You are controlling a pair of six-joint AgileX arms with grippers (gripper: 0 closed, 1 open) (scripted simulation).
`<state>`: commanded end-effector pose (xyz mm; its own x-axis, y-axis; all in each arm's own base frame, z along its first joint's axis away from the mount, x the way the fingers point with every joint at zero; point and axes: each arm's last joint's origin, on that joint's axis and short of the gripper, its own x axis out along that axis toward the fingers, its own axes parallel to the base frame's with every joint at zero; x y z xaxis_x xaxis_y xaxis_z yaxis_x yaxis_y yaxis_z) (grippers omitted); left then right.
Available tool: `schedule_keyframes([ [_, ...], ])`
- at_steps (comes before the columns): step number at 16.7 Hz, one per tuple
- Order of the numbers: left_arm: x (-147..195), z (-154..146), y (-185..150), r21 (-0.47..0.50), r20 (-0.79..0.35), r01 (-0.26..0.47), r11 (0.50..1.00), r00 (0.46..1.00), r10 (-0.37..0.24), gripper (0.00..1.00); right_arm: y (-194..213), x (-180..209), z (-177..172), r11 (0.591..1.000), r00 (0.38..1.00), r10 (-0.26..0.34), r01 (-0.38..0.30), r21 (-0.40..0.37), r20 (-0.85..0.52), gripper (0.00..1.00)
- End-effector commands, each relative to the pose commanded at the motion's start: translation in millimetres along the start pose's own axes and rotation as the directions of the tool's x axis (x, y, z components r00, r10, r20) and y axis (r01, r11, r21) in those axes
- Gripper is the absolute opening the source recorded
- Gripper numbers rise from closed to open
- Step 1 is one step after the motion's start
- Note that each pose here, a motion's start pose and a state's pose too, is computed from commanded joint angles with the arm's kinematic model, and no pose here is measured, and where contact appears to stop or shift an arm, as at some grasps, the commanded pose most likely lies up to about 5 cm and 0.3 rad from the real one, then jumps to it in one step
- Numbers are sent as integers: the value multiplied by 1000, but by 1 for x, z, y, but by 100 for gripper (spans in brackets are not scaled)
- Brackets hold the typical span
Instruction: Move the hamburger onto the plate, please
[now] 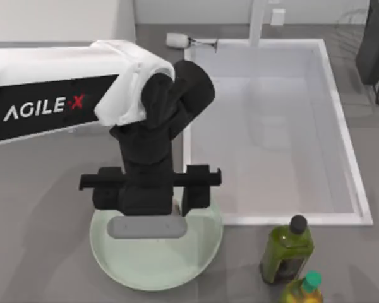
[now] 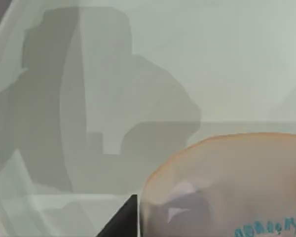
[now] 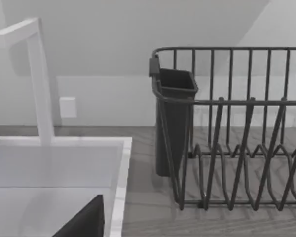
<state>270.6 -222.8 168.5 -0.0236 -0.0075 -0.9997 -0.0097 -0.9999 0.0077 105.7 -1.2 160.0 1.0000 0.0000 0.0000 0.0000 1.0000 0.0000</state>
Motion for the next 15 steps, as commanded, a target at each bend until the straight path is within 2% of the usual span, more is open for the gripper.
schedule_keyframes([
  [3,19,0,0,1,3,6,1000,1000,-6,0,0,0,0,1000,1000,0,0,0,0,100],
  [7,19,1,0,1,3,6,1000,1000,-6,0,0,0,0,1000,1000,0,0,0,0,100],
  [15,19,1,0,1,3,6,1000,1000,-6,60,0,0,0,1000,1000,0,0,0,0,100],
])
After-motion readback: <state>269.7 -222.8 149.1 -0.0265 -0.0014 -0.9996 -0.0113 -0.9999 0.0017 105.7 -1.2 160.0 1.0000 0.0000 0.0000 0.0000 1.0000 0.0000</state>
